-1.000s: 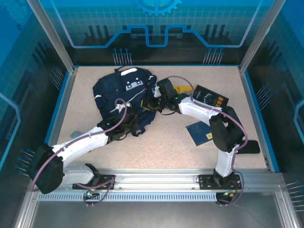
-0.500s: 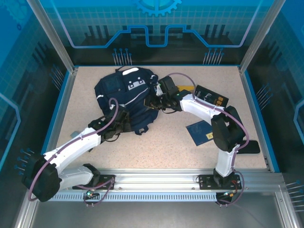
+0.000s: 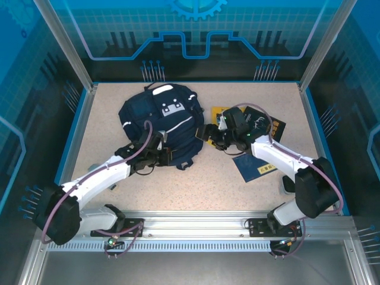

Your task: Pack the student bag

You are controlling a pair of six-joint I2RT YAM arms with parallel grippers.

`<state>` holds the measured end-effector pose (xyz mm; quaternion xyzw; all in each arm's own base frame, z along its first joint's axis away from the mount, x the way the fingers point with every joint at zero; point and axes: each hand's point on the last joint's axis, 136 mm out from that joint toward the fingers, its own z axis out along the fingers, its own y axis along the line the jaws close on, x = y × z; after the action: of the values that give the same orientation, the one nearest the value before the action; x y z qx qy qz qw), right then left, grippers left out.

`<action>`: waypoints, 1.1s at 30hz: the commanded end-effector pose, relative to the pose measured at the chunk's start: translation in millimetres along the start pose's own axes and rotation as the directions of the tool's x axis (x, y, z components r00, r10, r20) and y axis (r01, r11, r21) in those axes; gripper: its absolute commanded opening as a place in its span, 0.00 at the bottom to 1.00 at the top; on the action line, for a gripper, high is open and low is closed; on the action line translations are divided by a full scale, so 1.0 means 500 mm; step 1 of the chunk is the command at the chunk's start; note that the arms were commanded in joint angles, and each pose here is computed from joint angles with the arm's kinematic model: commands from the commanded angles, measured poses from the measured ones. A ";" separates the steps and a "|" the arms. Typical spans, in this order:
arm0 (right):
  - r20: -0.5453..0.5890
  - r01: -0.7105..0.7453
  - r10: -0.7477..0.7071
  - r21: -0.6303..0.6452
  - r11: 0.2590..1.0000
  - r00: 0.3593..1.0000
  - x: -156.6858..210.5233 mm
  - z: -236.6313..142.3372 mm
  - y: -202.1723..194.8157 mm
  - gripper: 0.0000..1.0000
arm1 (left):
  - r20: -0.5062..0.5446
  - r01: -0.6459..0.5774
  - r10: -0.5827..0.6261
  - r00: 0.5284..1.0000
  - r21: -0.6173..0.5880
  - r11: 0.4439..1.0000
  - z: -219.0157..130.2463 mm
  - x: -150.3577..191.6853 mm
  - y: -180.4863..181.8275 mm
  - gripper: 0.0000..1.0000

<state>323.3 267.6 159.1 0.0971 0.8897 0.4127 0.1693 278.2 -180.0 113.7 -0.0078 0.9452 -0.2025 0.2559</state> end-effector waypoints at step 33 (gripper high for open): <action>0.049 -0.032 0.016 0.353 0.935 0.999 -0.030 0.044 -0.151 0.04 | -0.088 -0.151 0.131 0.987 -0.275 0.950 -0.047 0.022 0.092 0.00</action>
<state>325.4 270.2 93.7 0.1180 0.9337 0.3147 0.1232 276.5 -170.8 119.0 0.0499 0.9591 -0.1210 0.2510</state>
